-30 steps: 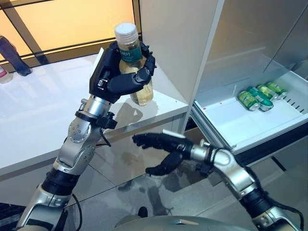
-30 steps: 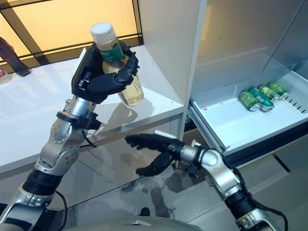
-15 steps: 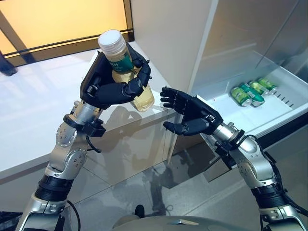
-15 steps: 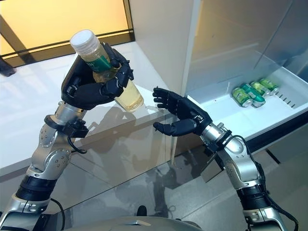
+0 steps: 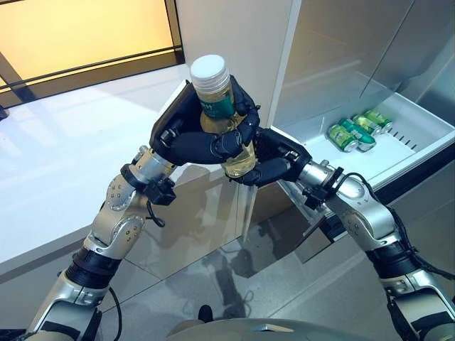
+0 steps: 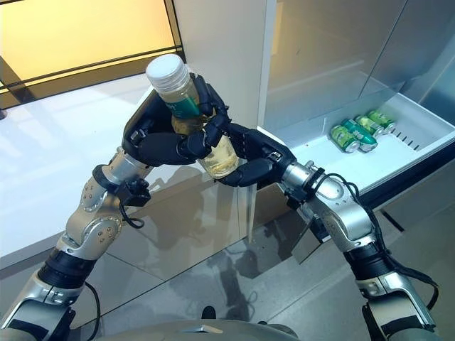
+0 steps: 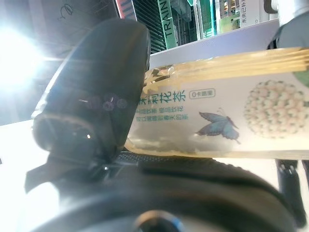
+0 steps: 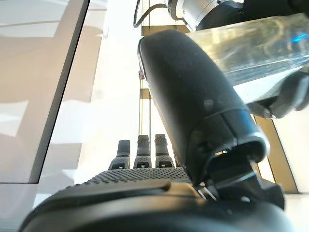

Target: Put drinks into fridge and close the fridge

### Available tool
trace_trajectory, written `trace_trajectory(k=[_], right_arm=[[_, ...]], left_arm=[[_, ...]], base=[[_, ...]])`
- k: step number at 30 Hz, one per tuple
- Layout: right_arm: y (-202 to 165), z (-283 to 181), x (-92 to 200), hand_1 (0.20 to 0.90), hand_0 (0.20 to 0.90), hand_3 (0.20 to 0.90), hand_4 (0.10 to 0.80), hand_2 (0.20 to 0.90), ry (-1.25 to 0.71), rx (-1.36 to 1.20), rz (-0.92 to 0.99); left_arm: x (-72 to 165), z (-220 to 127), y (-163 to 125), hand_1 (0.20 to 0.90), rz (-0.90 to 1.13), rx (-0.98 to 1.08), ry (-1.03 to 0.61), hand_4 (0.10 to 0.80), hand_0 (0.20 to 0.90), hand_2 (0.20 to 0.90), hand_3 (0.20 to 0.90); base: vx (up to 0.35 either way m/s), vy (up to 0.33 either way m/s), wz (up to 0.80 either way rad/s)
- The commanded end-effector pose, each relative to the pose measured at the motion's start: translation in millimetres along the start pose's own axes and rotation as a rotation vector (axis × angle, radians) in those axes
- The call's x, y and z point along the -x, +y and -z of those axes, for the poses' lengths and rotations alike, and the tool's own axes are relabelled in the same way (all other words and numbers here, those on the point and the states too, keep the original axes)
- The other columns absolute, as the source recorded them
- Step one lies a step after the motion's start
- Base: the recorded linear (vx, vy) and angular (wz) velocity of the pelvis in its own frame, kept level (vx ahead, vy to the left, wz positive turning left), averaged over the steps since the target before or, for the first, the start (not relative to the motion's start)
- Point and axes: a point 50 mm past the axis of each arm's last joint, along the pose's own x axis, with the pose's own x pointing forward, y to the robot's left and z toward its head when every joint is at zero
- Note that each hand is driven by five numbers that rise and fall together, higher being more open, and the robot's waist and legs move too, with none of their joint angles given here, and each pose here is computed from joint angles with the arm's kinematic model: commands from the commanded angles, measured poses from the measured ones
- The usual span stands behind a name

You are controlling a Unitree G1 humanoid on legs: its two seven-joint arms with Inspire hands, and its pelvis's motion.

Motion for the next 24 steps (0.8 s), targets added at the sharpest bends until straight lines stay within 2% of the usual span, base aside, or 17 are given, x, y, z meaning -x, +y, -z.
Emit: trace_trajectory(k=[1,6,11,24], right_arm=[[5,-64,-25,0.900,0.900,0.900,0.800,0.900,-0.251,0.086,-0.082],[10,-70,-34,0.900,0.900,0.900,0.800,0.900,-0.256,0.089,-0.107],[10,-81,-36,0.900,0.900,0.900,0.800,0.900,-0.276,0.111,-0.132],[0,-101,-21,0.900,0.900,0.900,0.800,0.900,-0.352,0.176,-0.086]], left_arm=[[-46,-41,-10,0.300,0.150,-0.043,-0.240,0.100,0.300,0.300,0.200],[-49,-36,-13,0.300,0.181,-0.062,-0.199,0.100,0.300,0.300,0.200],[-52,-37,-10,0.300,0.197,-0.215,-0.146,0.100,0.300,0.300,0.200],[-43,-44,6,0.300,0.203,-0.361,-0.037,0.100,0.300,0.300,0.200]], base=[[0.000,0.000,0.00],[0.000,0.000,0.00],[0.002,0.001,0.01],[0.000,0.000,0.00]])
